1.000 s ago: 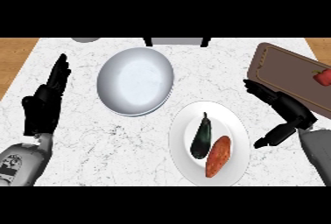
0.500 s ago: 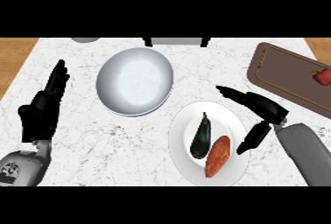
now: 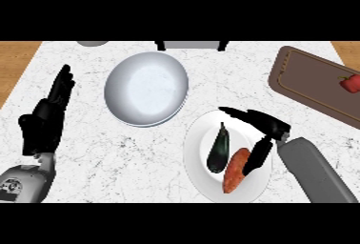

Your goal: Pick the eggplant from the plate and place it in the bowl

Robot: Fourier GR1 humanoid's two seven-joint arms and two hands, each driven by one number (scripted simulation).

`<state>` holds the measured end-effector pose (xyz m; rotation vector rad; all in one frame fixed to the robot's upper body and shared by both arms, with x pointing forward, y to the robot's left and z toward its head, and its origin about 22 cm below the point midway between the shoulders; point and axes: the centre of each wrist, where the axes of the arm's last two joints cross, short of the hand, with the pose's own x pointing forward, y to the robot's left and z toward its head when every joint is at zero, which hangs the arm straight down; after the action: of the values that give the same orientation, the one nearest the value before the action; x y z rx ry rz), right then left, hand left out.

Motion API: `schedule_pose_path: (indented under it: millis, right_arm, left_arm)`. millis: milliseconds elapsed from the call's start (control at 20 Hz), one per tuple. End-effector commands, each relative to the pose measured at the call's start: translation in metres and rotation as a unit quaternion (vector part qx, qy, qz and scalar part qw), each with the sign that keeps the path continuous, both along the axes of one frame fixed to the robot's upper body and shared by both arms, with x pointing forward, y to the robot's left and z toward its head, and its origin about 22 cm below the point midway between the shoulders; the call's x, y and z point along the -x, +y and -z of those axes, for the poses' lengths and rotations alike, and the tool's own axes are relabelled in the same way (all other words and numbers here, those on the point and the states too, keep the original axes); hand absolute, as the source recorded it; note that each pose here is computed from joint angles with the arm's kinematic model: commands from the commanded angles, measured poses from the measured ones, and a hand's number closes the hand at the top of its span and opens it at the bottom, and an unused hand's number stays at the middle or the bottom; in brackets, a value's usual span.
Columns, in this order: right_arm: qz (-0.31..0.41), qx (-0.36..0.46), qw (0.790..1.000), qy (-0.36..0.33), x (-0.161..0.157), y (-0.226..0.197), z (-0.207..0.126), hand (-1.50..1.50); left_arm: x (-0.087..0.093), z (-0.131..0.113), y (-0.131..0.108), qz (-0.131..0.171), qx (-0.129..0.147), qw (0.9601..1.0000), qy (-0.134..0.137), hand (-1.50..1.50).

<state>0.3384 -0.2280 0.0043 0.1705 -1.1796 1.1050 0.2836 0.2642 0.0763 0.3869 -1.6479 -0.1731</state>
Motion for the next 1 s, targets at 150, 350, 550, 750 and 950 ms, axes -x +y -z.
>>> schedule_pose_path:
  millis: [150, 350, 550, 750, 950]
  right_arm:
    - [0.003, 0.009, 1.0, 0.009, -0.007, 0.032, 0.022, -1.5]
    - [0.001, 0.007, 1.0, 0.008, 0.009, 0.017, 0.04, -1.5]
    - [-0.007, 0.001, 1.0, 0.019, 0.001, 0.041, 0.053, -1.5]
    - [-0.038, 0.017, 0.999, -0.005, -0.002, 0.043, 0.048, 1.5]
    - [-0.045, 0.023, 0.998, -0.047, 0.01, 0.054, 0.067, 1.5]
  left_arm:
    - [0.007, -0.007, -0.006, -0.007, -0.007, 0.9999, -0.001, 0.0]
    - [0.003, -0.003, 0.019, 0.003, 0.008, 1.0, 0.004, 0.0]
    - [0.001, 0.001, -0.003, -0.002, 0.0, 1.0, -0.006, 0.0]
    - [-0.004, -0.008, 0.006, -0.001, -0.003, 1.0, -0.004, 0.0]
    - [-0.009, 0.008, 0.001, -0.002, 0.003, 1.0, 0.0, 0.0]
